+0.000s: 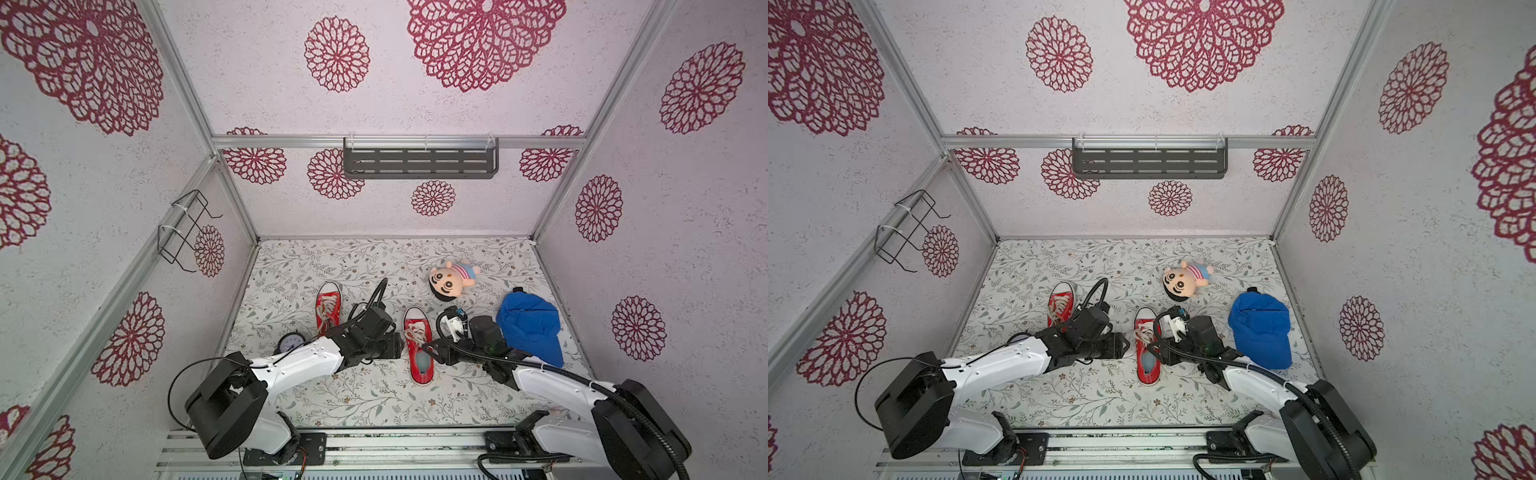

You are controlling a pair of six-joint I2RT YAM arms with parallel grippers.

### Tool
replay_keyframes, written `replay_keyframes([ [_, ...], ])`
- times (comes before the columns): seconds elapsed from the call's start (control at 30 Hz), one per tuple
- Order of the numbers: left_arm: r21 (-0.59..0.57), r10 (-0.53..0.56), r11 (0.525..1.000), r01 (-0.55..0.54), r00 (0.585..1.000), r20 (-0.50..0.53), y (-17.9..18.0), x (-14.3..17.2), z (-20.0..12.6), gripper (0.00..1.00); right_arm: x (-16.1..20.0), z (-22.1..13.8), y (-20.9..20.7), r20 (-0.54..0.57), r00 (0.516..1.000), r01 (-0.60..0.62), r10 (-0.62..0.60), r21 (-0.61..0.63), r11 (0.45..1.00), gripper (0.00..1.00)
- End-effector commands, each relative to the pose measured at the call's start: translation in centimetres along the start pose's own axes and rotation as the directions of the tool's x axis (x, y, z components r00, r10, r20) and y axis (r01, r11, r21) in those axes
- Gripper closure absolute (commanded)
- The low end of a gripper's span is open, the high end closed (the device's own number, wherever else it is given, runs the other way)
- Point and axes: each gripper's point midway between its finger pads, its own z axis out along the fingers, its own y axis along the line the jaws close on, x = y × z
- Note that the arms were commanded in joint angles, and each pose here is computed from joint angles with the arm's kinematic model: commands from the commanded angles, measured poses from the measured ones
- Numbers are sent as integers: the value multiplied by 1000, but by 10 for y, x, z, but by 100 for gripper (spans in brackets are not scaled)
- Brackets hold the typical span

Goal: Remove the insole from the shoe
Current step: Untie the shoelace on the shoe.

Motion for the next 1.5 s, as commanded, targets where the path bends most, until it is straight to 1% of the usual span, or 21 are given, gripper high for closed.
replay_keyframes([
  [0.0,1,11,1000,-11,1000,15,-5,-2,0,38,-8,0,10,21,1000,4,-3,-54,999,60],
  [0.07,0,14,1000,-14,1000,16,-5,-3,-1,38,-9,0,10,21,1000,1,0,-53,999,64],
  [0.17,-4,17,1000,-17,1000,17,-5,-3,0,38,-15,-2,12,32,999,11,-9,-48,999,74],
  [0.3,-14,20,1000,-19,1000,21,-3,-3,-1,37,-24,-7,12,35,999,37,-37,-4,999,98],
  [0.33,-15,20,1000,-20,999,24,-3,-4,-1,37,-26,-8,12,36,998,47,-48,10,999,100],
  [0.43,-20,25,1000,-24,999,31,-1,-3,-2,37,-42,-13,16,68,995,68,-70,32,997,100],
  [0.5,-13,23,1000,-23,999,44,-1,-4,-2,37,-56,-13,27,98,992,85,-85,4,996,100],
  [0.6,20,22,1000,-23,998,61,-4,-4,-3,36,-75,-9,40,128,986,111,-106,-32,993,100],
  [0.77,87,25,996,-31,998,63,-13,1,-2,36,-101,6,43,161,980,128,-121,-37,991,100],
  [0.8,104,28,994,-33,998,57,-16,3,-1,36,-105,9,43,162,979,128,-121,-37,991,98],
  [0.87,129,36,991,-41,999,40,-21,8,2,36,-110,13,39,148,981,129,-126,-11,992,81],
  [0.9,140,44,989,-48,999,30,-25,11,3,36,-111,12,34,136,981,134,-137,28,991,71],
  [1.0,160,69,985,-69,998,9,-33,19,7,35,-113,-6,9,134,975,148,-177,206,967,49],
  [1.03,166,73,984,-72,997,1,-36,21,9,35,-109,-14,4,132,972,157,-193,244,957,42],
  [1.1,175,76,982,-73,997,-11,-39,25,13,34,-98,-26,-6,115,971,168,-210,301,939,31],
  [1.13,182,80,980,-76,997,-19,-41,27,16,34,-89,-32,-9,100,972,170,-211,316,933,27],
  [1.2,183,83,980,-76,996,-30,-44,28,21,33,-68,-37,-16,61,981,156,-186,329,931,24],
  [1.3,167,83,983,-76,996,-35,-45,27,29,33,-33,-35,-21,14,991,119,-131,327,938,24],
  [1.37,157,80,985,-74,996,-32,-45,24,33,33,-16,-32,-20,4,994,101,-108,322,942,24],
  [1.47,139,76,988,-71,997,-26,-45,22,37,33,0,-27,-20,16,997,63,-72,310,948,24],
])
